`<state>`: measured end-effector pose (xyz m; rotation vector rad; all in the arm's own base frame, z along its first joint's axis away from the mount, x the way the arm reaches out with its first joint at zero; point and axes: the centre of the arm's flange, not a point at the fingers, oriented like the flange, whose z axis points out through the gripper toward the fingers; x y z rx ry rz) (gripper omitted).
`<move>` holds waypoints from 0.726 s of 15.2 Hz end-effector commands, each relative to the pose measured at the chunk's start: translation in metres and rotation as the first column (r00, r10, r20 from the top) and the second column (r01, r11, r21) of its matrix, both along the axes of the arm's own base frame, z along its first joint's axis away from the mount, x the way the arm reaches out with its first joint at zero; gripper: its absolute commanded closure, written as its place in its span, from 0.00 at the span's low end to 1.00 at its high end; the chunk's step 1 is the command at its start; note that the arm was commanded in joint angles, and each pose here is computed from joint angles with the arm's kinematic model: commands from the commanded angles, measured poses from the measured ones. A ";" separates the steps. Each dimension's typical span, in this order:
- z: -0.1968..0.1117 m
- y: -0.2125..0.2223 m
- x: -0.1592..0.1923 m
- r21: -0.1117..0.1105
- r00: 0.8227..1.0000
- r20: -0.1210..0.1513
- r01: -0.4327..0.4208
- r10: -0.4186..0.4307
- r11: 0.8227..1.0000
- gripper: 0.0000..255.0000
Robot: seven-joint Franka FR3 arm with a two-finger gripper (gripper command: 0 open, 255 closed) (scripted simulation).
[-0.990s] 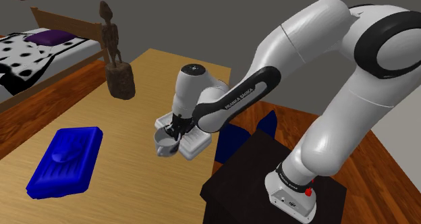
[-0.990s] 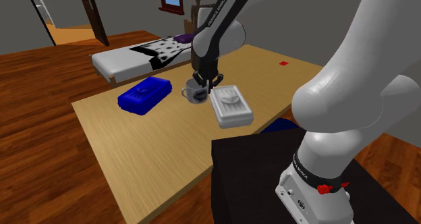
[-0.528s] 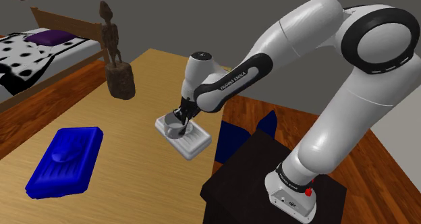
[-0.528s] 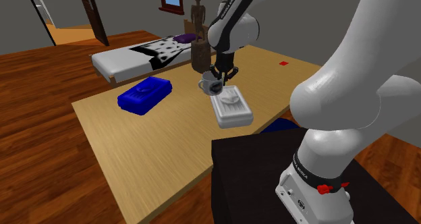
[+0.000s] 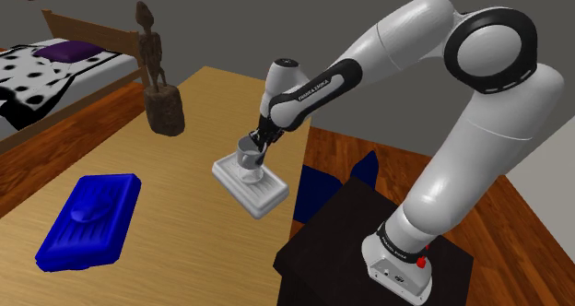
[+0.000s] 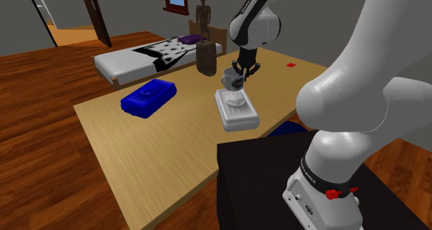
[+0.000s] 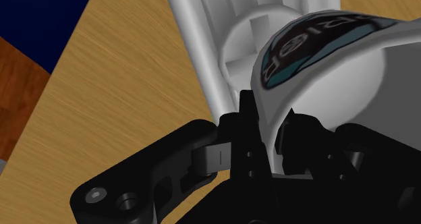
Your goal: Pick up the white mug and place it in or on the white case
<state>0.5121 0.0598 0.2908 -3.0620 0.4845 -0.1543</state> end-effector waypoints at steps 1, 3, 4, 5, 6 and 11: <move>-0.009 -0.005 0.002 0.000 1.000 0.000 -0.002 0.002 1.000 1.00; -0.020 -0.005 0.002 0.000 1.000 0.000 -0.002 0.002 1.000 1.00; -0.025 -0.005 0.002 0.000 1.000 0.000 -0.002 0.002 1.000 1.00; -0.030 -0.005 0.002 0.000 1.000 0.000 -0.002 0.002 1.000 1.00; -0.036 -0.005 0.002 0.000 1.000 0.000 -0.002 0.002 1.000 1.00; -0.062 -0.005 0.002 0.000 1.000 0.000 -0.002 0.002 1.000 1.00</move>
